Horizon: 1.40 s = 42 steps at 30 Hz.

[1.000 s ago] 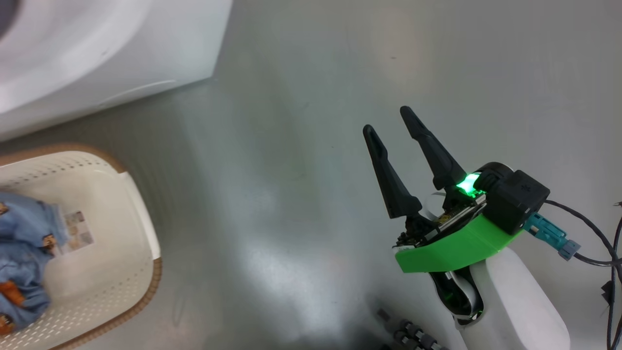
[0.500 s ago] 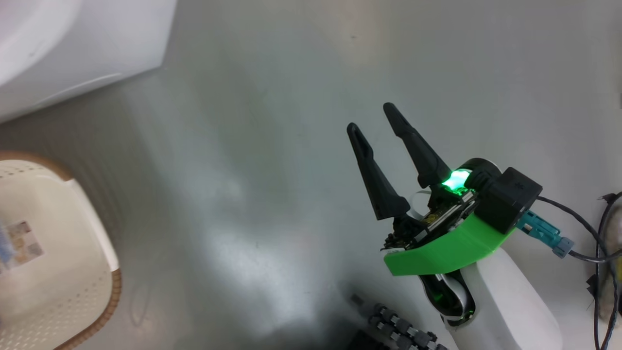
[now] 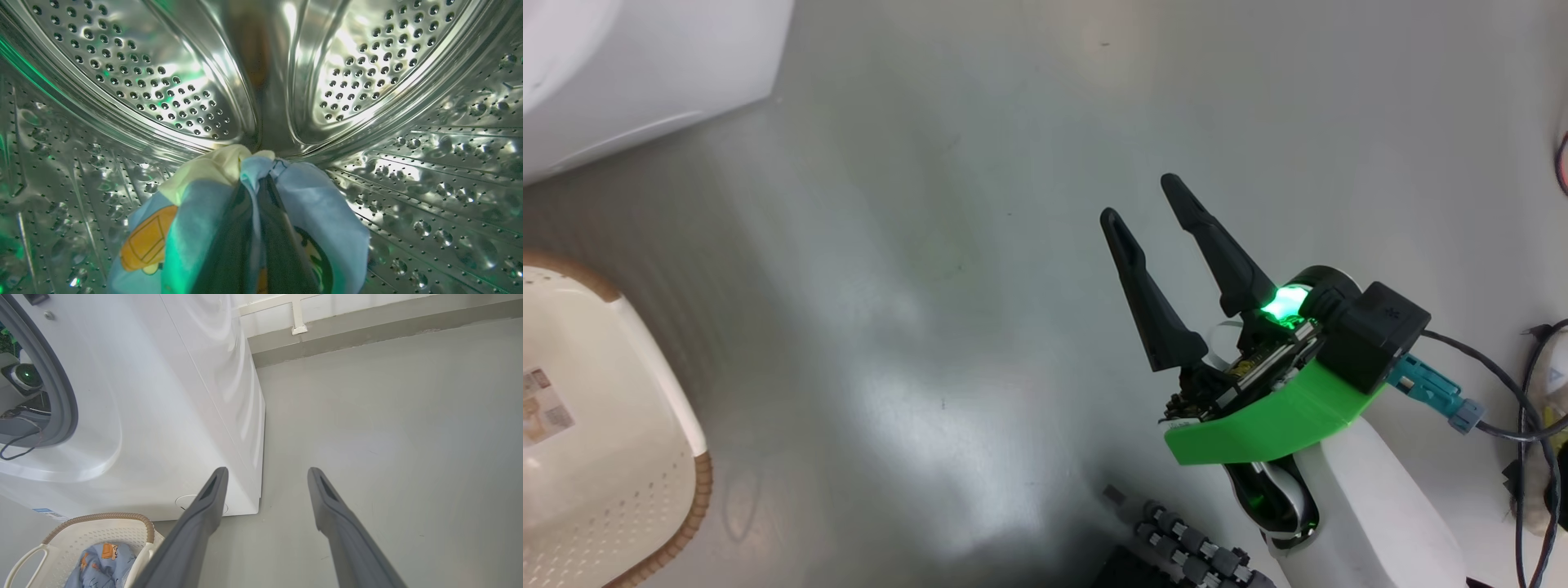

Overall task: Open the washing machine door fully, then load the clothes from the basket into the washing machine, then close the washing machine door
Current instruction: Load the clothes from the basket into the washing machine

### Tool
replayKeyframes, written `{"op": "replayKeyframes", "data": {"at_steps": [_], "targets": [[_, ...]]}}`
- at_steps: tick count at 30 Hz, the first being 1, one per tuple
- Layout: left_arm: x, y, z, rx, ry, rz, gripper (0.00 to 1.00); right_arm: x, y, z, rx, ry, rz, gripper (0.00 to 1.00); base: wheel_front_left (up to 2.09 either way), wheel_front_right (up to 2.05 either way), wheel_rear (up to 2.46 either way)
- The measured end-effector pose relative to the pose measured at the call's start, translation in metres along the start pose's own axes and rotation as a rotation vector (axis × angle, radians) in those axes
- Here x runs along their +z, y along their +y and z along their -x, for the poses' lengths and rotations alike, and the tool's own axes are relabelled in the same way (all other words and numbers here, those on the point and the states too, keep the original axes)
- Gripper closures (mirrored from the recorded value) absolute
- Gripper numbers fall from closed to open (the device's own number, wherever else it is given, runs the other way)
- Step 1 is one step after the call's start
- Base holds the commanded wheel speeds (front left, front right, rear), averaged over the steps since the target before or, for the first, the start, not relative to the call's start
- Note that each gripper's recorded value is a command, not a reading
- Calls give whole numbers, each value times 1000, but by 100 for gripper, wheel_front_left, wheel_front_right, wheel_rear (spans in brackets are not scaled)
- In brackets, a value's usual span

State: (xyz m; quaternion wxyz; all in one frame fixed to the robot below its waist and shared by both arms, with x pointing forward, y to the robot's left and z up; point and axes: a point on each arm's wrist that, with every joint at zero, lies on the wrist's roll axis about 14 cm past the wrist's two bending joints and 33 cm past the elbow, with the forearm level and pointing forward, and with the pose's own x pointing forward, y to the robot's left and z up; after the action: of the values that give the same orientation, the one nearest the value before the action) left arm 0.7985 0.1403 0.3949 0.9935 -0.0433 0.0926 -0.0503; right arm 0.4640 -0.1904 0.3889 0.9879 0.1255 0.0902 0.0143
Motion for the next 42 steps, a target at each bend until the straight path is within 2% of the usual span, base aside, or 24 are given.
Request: {"op": "replayKeyframes", "data": {"at_steps": [1,2,3,12,21,29,42], "targets": [[-3,0,0,-3,16,1,91,0,1,-1,3,-1,-1,0,0,0,0],[-5,1,1,0,23,1,55,0,2,-2,6,-2,-3,0,0,0,0],[-7,3,2,4,31,0,0,0,3,-2,10,-3,-5,0,0,0,0],[2,-2,13,-6,21,-18,0,6,10,-7,31,-26,-7,0,0,0,0],[-6,-13,55,-46,-26,-24,0,21,16,-4,45,-64,13,0,0,0,0],[-1,-21,119,-52,-102,3,0,31,22,8,50,-85,27,0,0,0,0],[3,-8,257,44,-136,28,0,46,43,24,96,-122,56,0,0,0,0]]}}
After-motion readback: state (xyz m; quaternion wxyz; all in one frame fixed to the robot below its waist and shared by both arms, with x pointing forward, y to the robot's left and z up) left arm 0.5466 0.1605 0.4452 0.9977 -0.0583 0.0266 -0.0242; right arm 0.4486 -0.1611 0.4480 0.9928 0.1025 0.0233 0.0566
